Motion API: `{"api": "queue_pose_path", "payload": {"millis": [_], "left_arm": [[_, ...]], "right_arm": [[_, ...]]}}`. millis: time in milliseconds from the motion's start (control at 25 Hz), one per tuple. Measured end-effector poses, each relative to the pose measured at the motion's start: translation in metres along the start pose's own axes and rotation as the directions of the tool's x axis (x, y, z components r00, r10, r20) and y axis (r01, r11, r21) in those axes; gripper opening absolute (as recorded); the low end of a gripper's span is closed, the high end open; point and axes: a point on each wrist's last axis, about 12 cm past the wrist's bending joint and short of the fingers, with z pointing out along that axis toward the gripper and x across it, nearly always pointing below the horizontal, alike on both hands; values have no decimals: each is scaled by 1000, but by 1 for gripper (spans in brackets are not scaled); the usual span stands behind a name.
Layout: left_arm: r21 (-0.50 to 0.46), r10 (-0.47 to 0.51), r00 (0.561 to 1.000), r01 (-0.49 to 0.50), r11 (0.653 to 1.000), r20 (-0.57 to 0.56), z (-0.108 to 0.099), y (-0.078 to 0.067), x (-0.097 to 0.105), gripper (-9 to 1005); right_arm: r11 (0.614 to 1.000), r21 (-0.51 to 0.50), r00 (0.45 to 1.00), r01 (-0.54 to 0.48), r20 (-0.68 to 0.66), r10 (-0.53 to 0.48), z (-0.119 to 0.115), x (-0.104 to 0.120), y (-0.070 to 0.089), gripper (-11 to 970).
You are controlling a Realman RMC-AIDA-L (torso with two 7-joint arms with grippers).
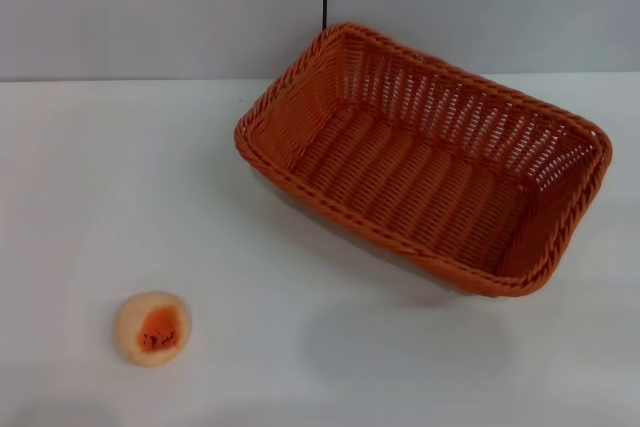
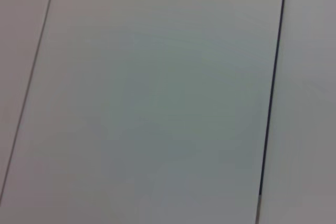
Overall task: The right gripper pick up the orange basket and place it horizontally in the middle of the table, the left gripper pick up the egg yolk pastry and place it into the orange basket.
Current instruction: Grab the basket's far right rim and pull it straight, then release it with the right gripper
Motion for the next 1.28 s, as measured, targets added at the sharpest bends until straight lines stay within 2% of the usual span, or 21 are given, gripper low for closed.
{"api": "queue_pose_path", "payload": {"millis": [280, 360, 400, 440, 480, 560, 600, 640, 680, 720, 760, 840, 880, 920, 1000, 1040, 1080, 1120, 1240, 1280], "left_arm": [[13, -29, 999, 28, 1000, 18, 1, -2, -1, 814], [22, -35, 999, 35, 999, 17, 3, -4, -1, 814], [22, -35, 999, 35, 999, 17, 3, -4, -1, 814], [23, -36, 999, 35, 999, 17, 3, -4, -1, 814], [23, -36, 999, 36, 999, 17, 3, -4, -1, 814], [23, -38, 999, 37, 999, 17, 3, -4, -1, 814], [23, -38, 999, 37, 999, 17, 3, -4, -1, 814], [24, -39, 999, 39, 999, 17, 3, -5, 0, 814], [26, -40, 999, 40, 999, 18, 3, -5, 0, 814], [30, -42, 999, 42, 999, 20, 4, -6, 0, 814], [47, -48, 999, 47, 998, 25, 8, -9, 1, 814], [56, -49, 998, 47, 997, 26, 10, -11, 1, 814], [67, -48, 999, 46, 997, 25, 13, -13, 2, 814], [79, -46, 999, 44, 996, 22, 16, -15, 3, 813], [123, -44, 999, 42, 992, 14, 26, -21, 5, 813], [123, -44, 999, 42, 992, 14, 26, -21, 5, 813], [152, -46, 999, 44, 987, 11, 30, -24, 6, 813], [173, -47, 999, 46, 984, 4, 32, -28, 7, 813], [179, -47, 999, 46, 983, 1, 33, -29, 8, 813], [186, -43, 999, 43, 982, -5, 33, -30, 9, 813]], "right_arm": [[996, -90, 990, 7, -139, -19, 35, -1, 7, 809], [992, -121, 980, 30, -194, -53, 52, -9, 12, 805], [992, -121, 980, 30, -194, -53, 52, -9, 12, 803], [989, -135, 969, 52, -234, -83, 64, -15, 17, 801], [989, -135, 969, 52, -234, -83, 64, -15, 17, 799], [985, -155, 935, 72, -333, -121, 88, -24, 26, 795], [985, -155, 935, 72, -333, -121, 88, -24, 26, 793], [985, -159, 901, 59, -417, -121, 109, -29, 32, 791], [985, -159, 901, 59, -417, -121, 109, -29, 32, 789], [985, -162, 873, 55, -470, -126, 122, -32, 37, 786], [985, -162, 822, 51, -553, -134, 144, -35, 45, 784], [985, -166, 772, 57, -617, -149, 163, -36, 54, 780], [985, -166, 772, 57, -617, -149, 163, -36, 54, 778], [983, -175, 746, 60, -647, -161, 172, -36, 59, 776], [973, -228, 644, 26, -741, -191, 209, -24, 79, 772], [973, -228, 644, 26, -741, -191, 209, -24, 79, 770], [969, -248, 621, 6, -759, -198, 218, -19, 85, 768], [959, -281, 569, -40, -795, -210, 233, -3, 97, 766], [953, -299, 540, -55, -811, -224, 239, 5, 105, 759], [946, -317, 492, -68, -835, -245, 250, 23, 116, 757]]}}
